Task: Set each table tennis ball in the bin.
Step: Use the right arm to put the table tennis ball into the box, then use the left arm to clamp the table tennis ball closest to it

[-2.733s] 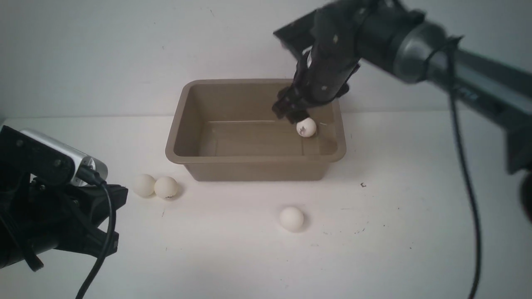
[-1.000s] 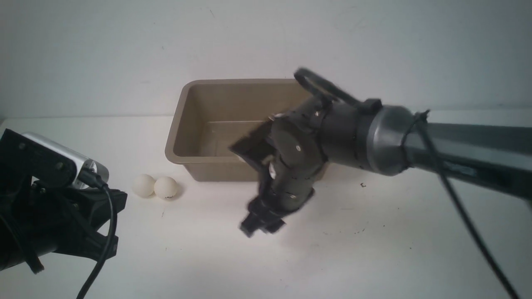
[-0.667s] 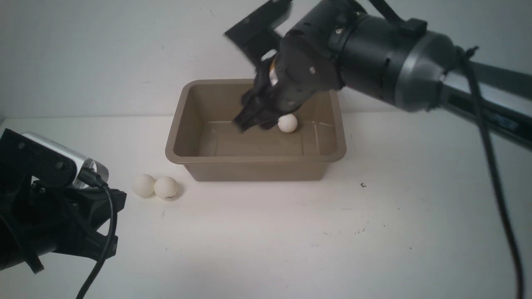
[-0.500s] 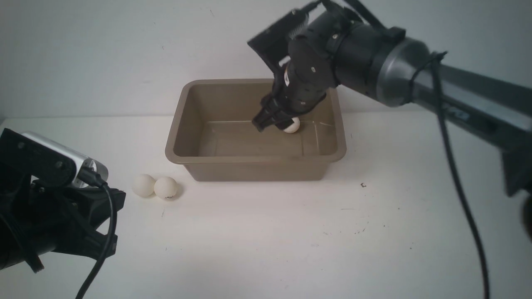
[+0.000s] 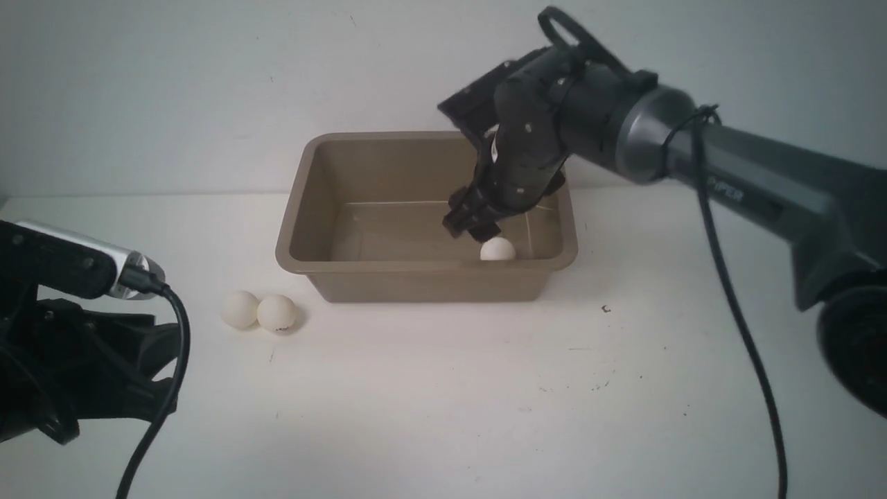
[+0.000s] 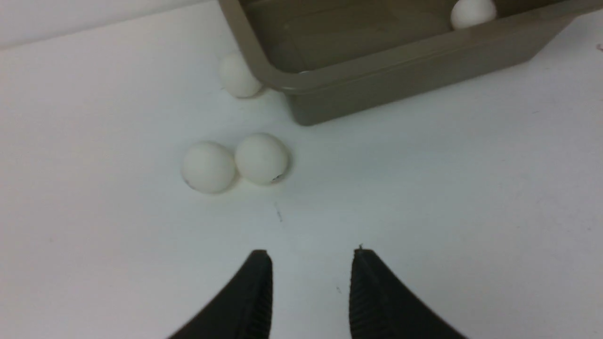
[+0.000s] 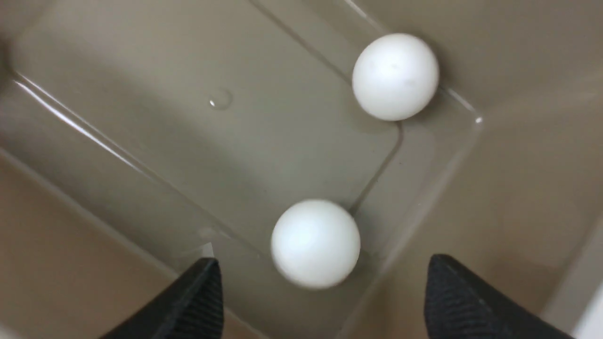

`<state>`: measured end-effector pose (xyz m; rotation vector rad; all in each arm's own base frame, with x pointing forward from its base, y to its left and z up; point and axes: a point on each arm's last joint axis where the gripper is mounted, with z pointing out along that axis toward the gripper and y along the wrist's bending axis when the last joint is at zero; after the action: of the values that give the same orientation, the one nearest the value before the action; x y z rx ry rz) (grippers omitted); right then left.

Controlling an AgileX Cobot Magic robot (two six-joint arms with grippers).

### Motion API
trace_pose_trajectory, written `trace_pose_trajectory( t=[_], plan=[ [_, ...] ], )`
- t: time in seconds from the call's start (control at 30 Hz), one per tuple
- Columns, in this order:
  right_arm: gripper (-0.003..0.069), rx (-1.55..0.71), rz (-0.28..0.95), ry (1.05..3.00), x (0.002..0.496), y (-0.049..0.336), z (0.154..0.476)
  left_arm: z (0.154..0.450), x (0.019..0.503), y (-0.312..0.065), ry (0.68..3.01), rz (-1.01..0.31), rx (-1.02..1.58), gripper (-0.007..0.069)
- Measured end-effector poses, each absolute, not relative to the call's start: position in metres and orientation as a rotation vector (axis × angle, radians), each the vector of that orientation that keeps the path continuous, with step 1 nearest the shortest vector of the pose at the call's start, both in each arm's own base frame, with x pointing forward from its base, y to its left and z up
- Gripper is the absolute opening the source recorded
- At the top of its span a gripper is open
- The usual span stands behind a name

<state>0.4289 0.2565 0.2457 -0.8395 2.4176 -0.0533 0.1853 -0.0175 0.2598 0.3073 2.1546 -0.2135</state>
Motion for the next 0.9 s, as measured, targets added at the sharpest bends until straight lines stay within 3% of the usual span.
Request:
trace_pose_trajectory(
  t=[0.17,0.2,0.27,0.43,0.53,0.7,0.9],
  plan=[
    [0.0522,-0.779,-0.007,2.332,0.407,0.242,0.315,0.277,0.198,-0.01,2.181,-0.139,0.264,0.026],
    [0.052,-0.753,0.006,2.29,0.393,0.233,0.348,0.284,0.21,-0.007,2.209,-0.102,0.263,0.0261],
    [0.0519,-0.728,0.019,2.259,0.376,0.223,0.378,0.286,0.227,-0.003,2.271,-0.081,0.222,0.0261],
    [0.0517,-0.682,0.06,2.214,0.32,0.187,0.45,0.265,0.28,0.008,2.544,-0.039,0.164,0.0261],
    [0.0517,-0.68,0.057,2.152,0.297,0.172,0.477,0.244,0.305,0.01,2.662,-0.043,0.162,0.0261],
    [0.0517,-0.671,0.054,2.071,0.261,0.148,0.505,0.238,0.332,0.008,2.679,-0.094,0.142,0.0261],
    [0.0517,-0.694,0.016,2.108,0.231,0.128,0.493,0.249,0.353,0.001,2.616,-0.124,0.202,0.0283]
  ],
)
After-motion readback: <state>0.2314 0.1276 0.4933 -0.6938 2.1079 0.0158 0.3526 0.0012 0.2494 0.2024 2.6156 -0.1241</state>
